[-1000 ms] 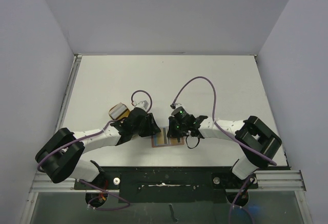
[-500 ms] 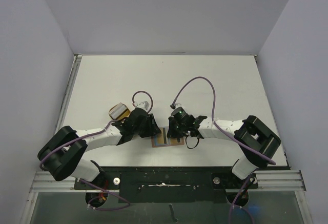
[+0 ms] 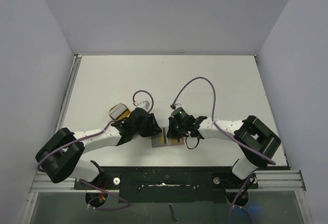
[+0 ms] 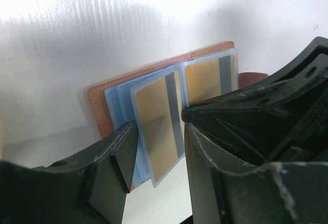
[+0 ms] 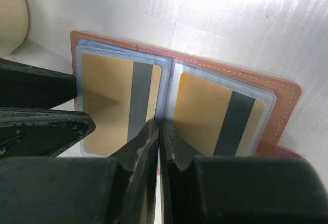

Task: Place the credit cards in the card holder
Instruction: Turn over the card slot in the card holder, then pick up the credit card from the storage box, then insert the credit card into the card holder.

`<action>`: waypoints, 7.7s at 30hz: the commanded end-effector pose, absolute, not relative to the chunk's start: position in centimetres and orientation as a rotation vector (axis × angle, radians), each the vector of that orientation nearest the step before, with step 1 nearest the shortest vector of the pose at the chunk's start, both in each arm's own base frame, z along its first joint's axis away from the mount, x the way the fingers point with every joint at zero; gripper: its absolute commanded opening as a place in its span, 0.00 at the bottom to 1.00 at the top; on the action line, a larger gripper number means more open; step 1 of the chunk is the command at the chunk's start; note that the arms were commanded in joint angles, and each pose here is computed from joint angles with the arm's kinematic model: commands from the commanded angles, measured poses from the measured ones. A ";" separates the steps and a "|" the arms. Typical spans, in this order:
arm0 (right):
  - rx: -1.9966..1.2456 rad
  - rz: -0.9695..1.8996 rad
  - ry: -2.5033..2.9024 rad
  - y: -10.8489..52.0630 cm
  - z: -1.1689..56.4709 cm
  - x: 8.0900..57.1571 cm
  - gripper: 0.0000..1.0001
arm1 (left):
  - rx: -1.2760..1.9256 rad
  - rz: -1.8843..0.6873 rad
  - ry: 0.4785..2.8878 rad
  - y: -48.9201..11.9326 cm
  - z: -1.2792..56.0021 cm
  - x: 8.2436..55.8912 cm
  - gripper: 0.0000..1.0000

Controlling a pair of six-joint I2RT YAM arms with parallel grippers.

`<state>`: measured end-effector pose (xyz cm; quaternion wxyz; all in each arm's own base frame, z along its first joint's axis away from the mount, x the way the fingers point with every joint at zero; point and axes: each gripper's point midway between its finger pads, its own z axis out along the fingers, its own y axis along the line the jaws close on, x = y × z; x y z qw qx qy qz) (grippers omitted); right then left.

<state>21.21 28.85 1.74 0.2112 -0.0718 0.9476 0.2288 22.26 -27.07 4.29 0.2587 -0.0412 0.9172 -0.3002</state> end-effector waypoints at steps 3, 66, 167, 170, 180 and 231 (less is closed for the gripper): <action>-0.183 0.587 2.637 28.0 1.0 21.1 0.05 | -0.095 -0.879 2.384 -28.2 7.3 23.5 0.40; 0.015 0.579 2.222 22.8 15.4 23.0 0.59 | 0.240 0.018 2.230 -15.2 18.8 30.0 0.68; -0.011 0.592 2.234 23.5 15.2 23.3 0.60 | 0.540 0.480 2.329 -8.6 10.3 32.8 0.06; -0.012 0.599 2.237 23.6 15.0 23.2 0.60 | 0.518 0.464 2.346 -8.6 10.5 32.5 0.00; -0.048 0.581 2.274 23.6 13.8 22.9 0.60 | 0.438 0.284 2.367 -10.1 12.3 31.1 0.00; -0.199 0.430 2.643 23.1 2.4 21.6 0.28 | -0.048 -1.174 2.495 -29.5 8.7 21.5 0.00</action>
